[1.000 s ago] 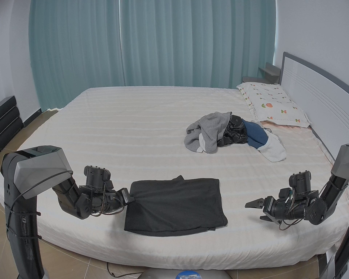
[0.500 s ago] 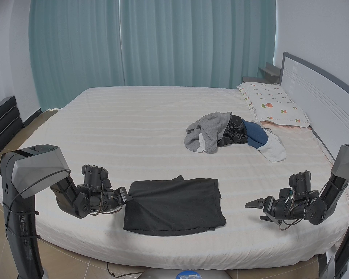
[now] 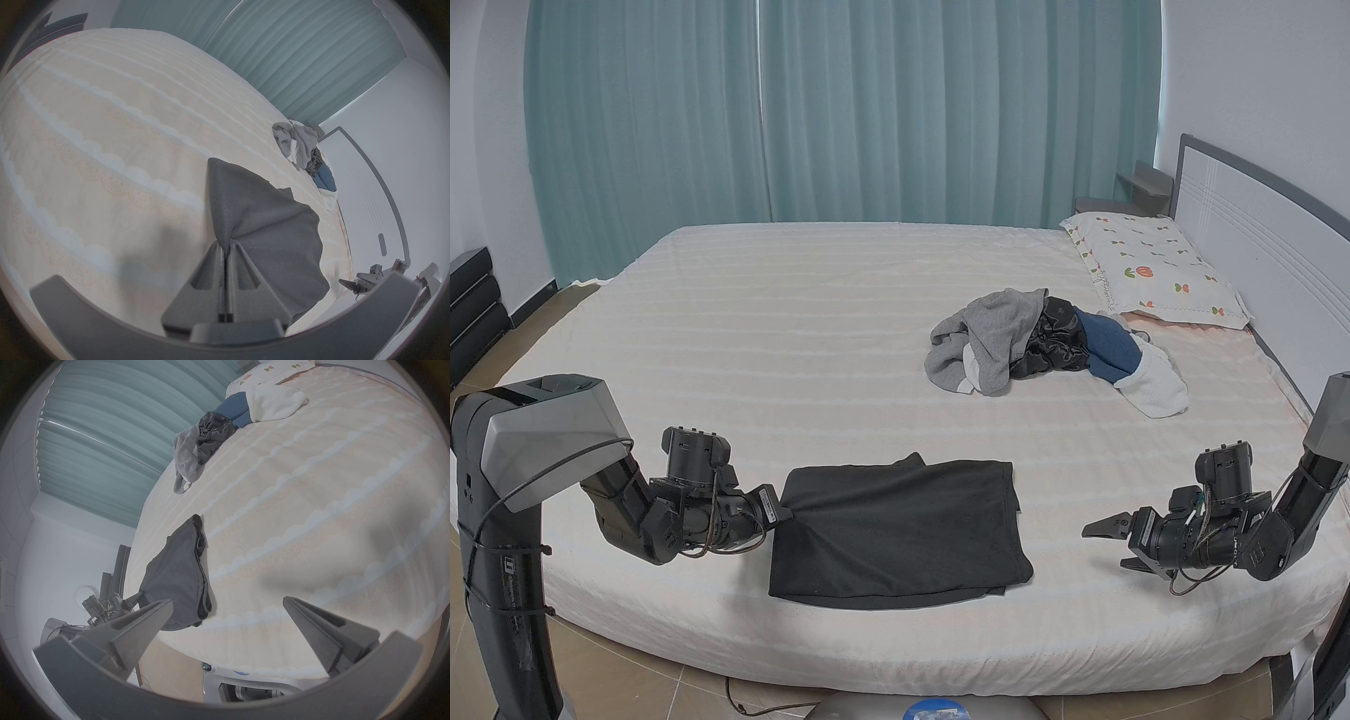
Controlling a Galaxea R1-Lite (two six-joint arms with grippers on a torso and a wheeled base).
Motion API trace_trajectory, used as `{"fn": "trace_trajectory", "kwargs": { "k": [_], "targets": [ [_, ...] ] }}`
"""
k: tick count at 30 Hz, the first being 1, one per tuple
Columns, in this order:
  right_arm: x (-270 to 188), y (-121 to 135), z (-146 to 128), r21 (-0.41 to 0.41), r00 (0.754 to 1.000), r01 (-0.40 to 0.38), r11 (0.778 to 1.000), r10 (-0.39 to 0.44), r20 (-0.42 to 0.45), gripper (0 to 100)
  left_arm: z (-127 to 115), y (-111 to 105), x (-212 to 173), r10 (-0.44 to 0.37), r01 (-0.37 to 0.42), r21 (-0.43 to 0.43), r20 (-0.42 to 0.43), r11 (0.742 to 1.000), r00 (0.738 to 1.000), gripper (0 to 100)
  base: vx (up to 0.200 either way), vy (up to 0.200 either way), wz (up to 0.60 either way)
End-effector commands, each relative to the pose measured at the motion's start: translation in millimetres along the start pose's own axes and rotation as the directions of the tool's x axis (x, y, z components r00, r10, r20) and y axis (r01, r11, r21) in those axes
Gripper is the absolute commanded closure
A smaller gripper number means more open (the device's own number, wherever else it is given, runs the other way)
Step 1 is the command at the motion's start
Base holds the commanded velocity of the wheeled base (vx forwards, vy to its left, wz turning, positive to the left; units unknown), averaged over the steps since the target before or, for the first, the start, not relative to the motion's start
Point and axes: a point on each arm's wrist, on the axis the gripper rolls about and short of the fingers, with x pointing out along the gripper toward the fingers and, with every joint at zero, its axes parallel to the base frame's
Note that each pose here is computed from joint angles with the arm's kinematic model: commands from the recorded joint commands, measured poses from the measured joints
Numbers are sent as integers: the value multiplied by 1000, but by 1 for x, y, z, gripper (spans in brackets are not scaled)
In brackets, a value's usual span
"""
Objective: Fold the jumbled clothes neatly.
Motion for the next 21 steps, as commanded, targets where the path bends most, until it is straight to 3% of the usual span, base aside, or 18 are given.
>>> {"fn": "trace_trajectory", "kwargs": {
  "k": [1, 10, 21],
  "targets": [
    [0, 0, 0, 0, 1000, 1, 1000, -1, -2, 0, 0, 0, 1, -1, 1, -1, 1, 1000, 1000, 100, 0, 0, 0],
    [1, 0, 1, -2, 1000, -2, 1000, 2, 2, 0, 5, 0, 6, -7, 6, 7, 17, 1000, 1000, 100, 0, 0, 0],
    [1, 1, 0, 0, 1000, -2, 1000, 2, -1, 0, 16, -4, 12, -22, 25, -55, 54, 998, 998, 100, 0, 0, 0]
  ]
}}
